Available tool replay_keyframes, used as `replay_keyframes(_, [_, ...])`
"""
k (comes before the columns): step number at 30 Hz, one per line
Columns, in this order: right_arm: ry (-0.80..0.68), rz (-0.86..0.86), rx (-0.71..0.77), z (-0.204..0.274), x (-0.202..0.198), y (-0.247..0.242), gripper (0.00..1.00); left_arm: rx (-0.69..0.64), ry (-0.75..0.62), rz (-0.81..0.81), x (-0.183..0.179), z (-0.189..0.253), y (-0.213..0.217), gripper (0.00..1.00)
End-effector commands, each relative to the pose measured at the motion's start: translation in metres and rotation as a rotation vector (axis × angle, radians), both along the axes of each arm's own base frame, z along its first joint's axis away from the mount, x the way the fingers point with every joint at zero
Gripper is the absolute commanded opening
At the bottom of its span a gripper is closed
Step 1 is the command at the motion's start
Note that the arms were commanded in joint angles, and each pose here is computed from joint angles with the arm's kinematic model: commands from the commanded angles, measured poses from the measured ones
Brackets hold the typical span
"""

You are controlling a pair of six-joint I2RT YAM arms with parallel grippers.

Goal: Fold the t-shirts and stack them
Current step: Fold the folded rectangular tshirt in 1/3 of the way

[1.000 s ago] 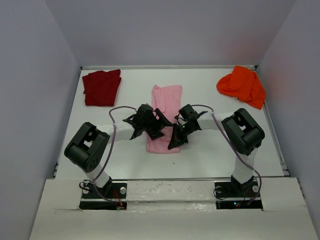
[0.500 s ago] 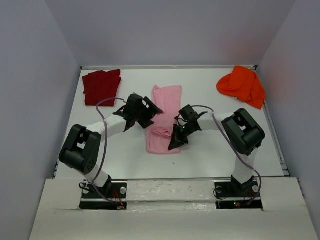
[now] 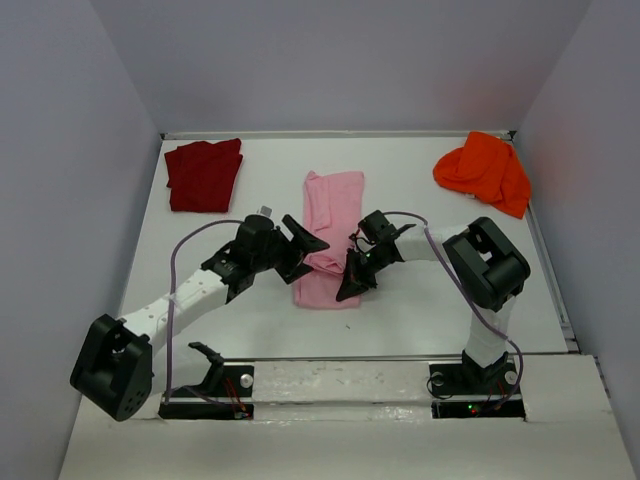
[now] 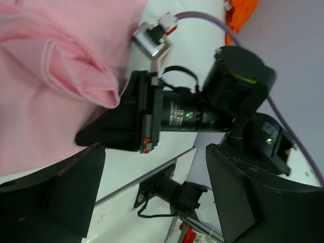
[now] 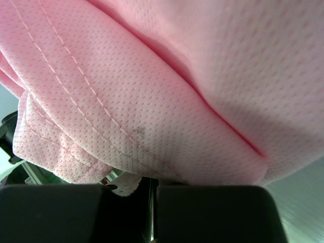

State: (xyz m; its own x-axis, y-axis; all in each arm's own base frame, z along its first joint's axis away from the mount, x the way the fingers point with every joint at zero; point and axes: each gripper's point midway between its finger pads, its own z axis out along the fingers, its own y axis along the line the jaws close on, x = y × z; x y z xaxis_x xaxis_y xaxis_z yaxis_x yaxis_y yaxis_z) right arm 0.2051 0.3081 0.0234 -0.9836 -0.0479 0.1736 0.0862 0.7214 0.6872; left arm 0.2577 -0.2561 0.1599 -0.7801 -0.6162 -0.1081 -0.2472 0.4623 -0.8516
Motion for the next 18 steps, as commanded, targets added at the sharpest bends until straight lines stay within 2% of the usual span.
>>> replay_keyframes(1, [-0.038,0.012,-0.018,-0.003,-0.002,-0.002,0.00,-0.009,0.106,-0.017,-0.025,-0.028,0.004,0.89])
replay_keyframes(10, [-0.041,0.013,-0.014,-0.002,0.001,0.000,0.00,0.003,0.141,-0.027,-0.024,-0.057,-0.003,0.89])
replay_keyframes(18, [-0.046,0.016,-0.011,-0.002,0.002,0.001,0.00,0.019,0.120,-0.010,0.002,-0.079,-0.018,0.89])
